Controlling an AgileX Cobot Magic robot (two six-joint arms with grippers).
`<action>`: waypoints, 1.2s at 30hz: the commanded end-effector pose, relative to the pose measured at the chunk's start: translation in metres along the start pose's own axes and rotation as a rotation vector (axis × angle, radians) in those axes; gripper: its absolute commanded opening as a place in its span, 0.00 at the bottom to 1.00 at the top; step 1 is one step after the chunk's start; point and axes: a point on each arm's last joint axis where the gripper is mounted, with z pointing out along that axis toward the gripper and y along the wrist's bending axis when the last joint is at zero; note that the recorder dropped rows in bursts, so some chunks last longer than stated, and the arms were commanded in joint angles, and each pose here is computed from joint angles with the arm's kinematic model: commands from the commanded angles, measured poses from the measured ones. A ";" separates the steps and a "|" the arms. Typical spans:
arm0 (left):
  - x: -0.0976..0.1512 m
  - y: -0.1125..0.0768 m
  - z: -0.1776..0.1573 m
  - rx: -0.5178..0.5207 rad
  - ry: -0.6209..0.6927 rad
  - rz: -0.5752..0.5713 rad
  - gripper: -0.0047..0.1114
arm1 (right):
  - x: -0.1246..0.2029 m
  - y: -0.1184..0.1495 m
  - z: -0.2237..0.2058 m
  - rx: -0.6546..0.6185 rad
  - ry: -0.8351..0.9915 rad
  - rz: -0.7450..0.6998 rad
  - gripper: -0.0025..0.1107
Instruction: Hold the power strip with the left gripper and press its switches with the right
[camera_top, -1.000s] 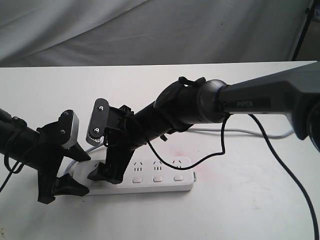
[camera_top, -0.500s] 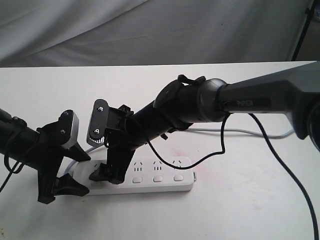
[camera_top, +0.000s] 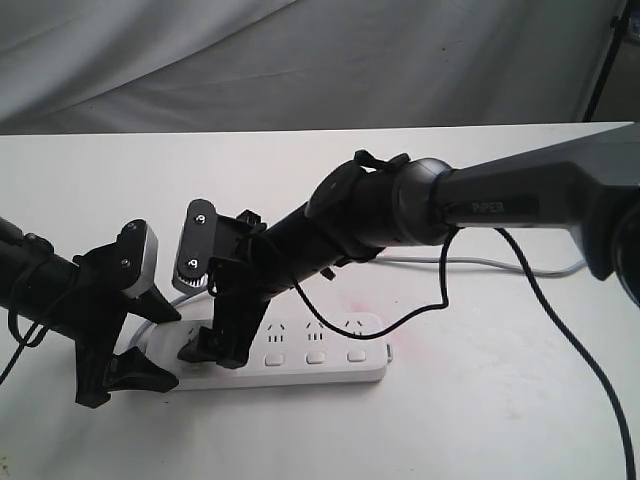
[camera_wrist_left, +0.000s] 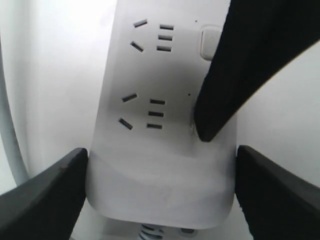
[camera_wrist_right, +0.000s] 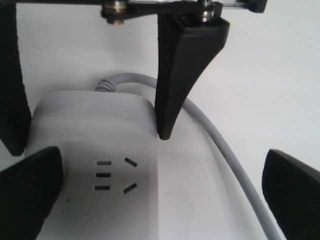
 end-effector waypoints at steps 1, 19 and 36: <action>-0.002 0.000 0.001 -0.001 -0.010 -0.007 0.45 | 0.008 0.007 0.015 0.020 0.071 -0.057 0.95; -0.002 0.000 0.001 -0.001 -0.010 -0.007 0.45 | 0.013 0.009 0.015 0.001 0.139 -0.110 0.95; -0.002 0.000 0.001 -0.001 -0.010 -0.007 0.45 | 0.018 0.010 0.014 -0.023 0.189 -0.161 0.95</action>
